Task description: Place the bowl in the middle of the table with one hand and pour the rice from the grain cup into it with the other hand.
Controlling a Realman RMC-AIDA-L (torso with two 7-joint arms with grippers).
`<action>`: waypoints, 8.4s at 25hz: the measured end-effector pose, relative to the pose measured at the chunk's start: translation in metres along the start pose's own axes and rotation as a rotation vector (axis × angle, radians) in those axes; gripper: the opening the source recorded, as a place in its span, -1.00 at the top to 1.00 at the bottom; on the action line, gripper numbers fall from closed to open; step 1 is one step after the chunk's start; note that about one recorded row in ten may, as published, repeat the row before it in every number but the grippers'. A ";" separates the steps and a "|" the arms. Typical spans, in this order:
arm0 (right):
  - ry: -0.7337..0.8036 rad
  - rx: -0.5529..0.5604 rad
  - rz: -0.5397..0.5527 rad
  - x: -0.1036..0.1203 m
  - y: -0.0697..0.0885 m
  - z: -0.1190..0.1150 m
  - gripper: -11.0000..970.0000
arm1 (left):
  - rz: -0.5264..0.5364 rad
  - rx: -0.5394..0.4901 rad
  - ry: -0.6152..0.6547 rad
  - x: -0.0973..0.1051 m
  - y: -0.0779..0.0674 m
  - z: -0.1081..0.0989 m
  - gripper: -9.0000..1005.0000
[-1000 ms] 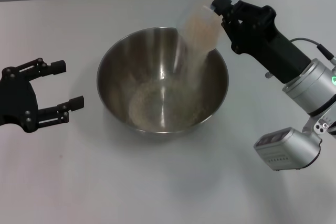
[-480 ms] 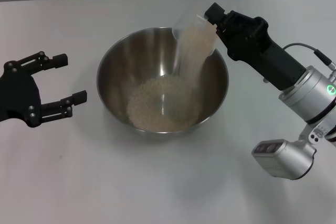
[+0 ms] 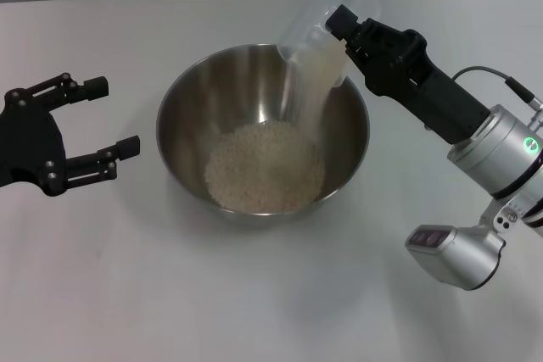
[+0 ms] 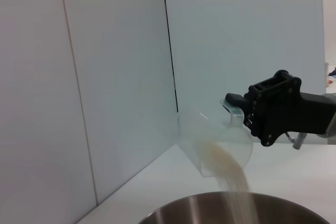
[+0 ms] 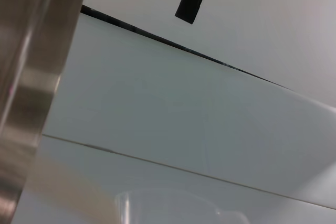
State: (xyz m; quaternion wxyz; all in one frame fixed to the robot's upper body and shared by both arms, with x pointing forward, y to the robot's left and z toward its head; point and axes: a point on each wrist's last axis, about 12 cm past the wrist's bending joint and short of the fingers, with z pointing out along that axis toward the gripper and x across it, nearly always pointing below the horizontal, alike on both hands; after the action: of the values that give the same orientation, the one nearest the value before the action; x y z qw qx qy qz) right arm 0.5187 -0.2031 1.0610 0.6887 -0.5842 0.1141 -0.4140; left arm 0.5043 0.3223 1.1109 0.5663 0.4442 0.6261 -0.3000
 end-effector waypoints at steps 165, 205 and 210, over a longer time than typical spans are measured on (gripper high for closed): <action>0.554 -0.131 1.845 0.030 0.020 -0.154 -0.47 | 0.008 0.013 0.002 -0.004 0.000 0.000 -0.41; -0.113 -0.642 1.761 0.064 -0.018 -0.039 -0.47 | -0.068 0.043 -0.016 0.009 -0.029 -0.024 -0.41; -0.119 -0.649 1.760 0.062 -0.018 -0.038 -0.47 | -0.097 0.040 -0.012 0.007 -0.027 -0.023 -0.43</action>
State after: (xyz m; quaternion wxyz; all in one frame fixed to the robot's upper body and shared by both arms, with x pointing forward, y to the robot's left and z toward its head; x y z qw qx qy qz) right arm 0.5256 -0.2734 1.0859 0.5622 -0.4716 0.5892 0.3383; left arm 0.4706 0.3325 1.1045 0.5458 0.4227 0.6376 -0.3420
